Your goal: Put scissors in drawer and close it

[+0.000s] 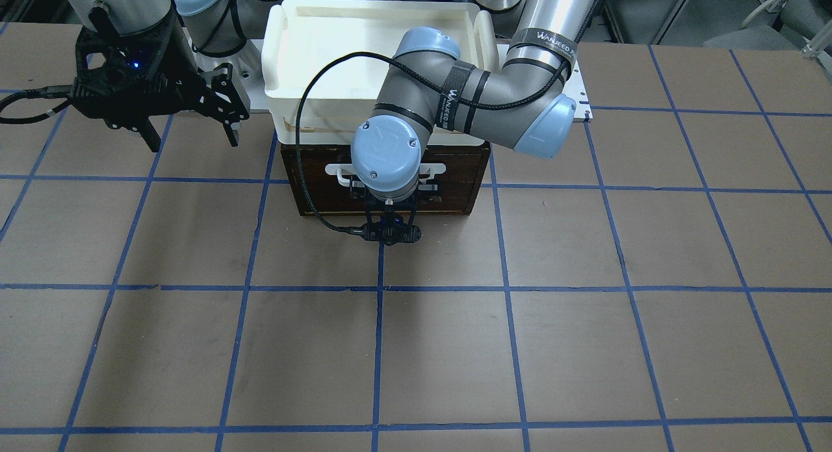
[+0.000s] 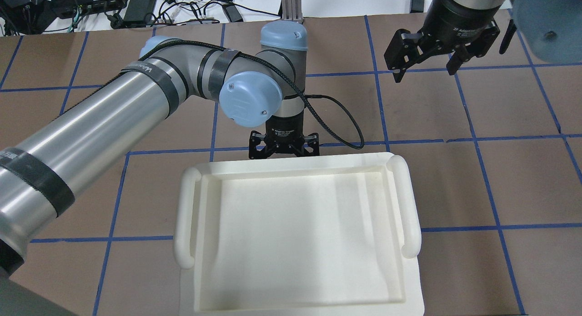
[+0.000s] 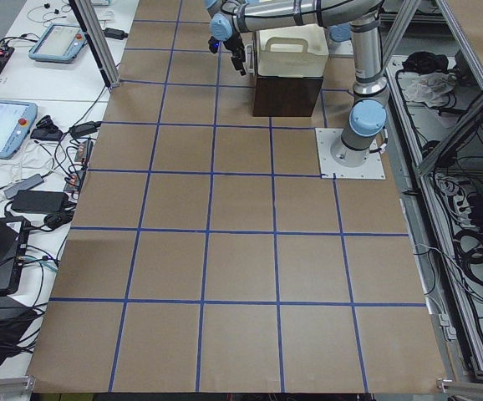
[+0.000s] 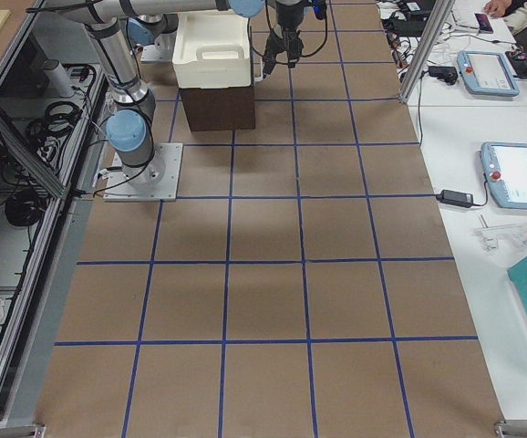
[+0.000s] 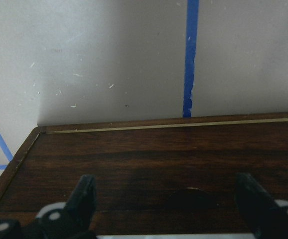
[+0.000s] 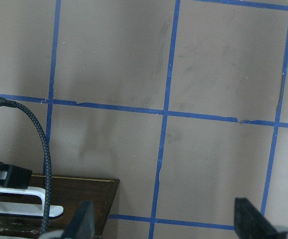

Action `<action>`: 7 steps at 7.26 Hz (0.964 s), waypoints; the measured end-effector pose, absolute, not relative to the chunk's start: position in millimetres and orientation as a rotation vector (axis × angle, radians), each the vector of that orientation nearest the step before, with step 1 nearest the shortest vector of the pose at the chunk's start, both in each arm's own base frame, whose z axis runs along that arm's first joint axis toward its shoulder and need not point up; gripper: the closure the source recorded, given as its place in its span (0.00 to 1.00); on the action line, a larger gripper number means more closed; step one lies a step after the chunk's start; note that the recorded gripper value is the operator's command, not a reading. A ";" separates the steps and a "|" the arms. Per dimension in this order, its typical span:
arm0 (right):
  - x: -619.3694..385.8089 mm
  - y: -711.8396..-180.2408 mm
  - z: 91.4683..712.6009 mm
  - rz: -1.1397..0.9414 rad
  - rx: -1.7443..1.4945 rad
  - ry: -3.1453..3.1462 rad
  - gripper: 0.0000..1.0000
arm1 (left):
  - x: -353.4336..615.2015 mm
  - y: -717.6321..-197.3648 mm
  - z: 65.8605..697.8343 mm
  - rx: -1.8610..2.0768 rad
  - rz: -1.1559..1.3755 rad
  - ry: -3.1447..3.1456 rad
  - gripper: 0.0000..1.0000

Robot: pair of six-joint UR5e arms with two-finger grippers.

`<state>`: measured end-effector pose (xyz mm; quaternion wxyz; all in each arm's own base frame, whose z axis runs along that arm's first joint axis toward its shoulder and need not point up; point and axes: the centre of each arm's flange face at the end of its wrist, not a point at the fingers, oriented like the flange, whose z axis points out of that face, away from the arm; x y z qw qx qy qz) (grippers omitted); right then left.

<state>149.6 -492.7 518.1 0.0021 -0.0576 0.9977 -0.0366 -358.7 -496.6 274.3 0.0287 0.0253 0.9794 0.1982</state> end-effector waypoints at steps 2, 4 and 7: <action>149.3 -492.8 518.2 -0.115 -0.180 3.131 0.00 | -359.8 -511.6 289.9 0.066 0.474 3.078 0.00; 149.3 -492.8 518.3 -0.116 -0.181 3.130 0.00 | -348.6 -542.3 330.7 0.036 0.187 3.142 0.00; 149.2 -492.7 518.3 -0.116 -0.183 3.132 0.00 | -296.9 -556.2 462.7 0.070 -0.139 3.129 0.00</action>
